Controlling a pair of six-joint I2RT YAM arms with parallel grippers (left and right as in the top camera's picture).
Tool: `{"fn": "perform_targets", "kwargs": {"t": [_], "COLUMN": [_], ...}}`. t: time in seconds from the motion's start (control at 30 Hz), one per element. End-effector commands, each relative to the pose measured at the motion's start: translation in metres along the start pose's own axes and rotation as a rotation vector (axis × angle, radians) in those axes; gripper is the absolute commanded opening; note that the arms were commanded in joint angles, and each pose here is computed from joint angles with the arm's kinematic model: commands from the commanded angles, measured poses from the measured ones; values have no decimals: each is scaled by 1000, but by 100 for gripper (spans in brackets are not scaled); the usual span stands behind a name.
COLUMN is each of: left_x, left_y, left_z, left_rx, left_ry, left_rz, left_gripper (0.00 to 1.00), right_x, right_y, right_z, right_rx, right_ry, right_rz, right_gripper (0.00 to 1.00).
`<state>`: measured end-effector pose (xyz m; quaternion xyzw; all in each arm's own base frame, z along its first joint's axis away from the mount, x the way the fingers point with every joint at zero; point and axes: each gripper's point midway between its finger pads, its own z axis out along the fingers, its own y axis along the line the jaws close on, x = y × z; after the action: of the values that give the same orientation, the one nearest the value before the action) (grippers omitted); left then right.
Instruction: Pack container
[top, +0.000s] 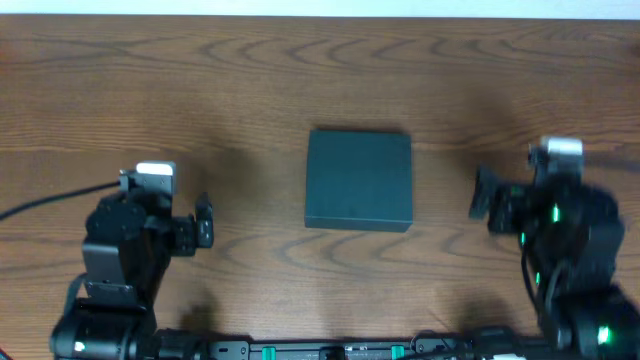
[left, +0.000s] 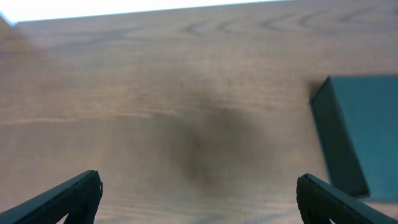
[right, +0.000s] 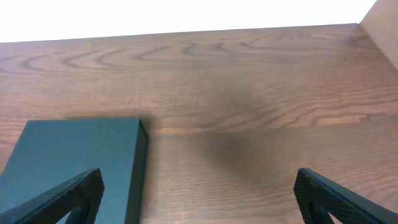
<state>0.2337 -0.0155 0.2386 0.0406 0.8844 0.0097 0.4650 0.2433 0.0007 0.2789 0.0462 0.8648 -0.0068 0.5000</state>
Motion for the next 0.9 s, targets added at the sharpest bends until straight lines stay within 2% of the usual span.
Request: {"fn": "perform_targets", "kwargs": {"t": [0.0, 0.2, 0.87], "left_x": [2, 5, 11], "left_y": [-2, -2, -2], "left_z": [-4, -3, -3], "left_rx": [13, 13, 13], "left_ry": [-31, -17, 9], "left_rz": [-11, -9, -7], "left_gripper": [99, 99, 99], "right_x": [24, 49, 98], "right_y": [0, -4, -12], "right_z": [-1, -5, -10], "right_rx": [-14, -12, 15], "right_ry": [-15, 16, 218], "right_rz": [-7, -11, -43], "right_gripper": [99, 99, 99]}}
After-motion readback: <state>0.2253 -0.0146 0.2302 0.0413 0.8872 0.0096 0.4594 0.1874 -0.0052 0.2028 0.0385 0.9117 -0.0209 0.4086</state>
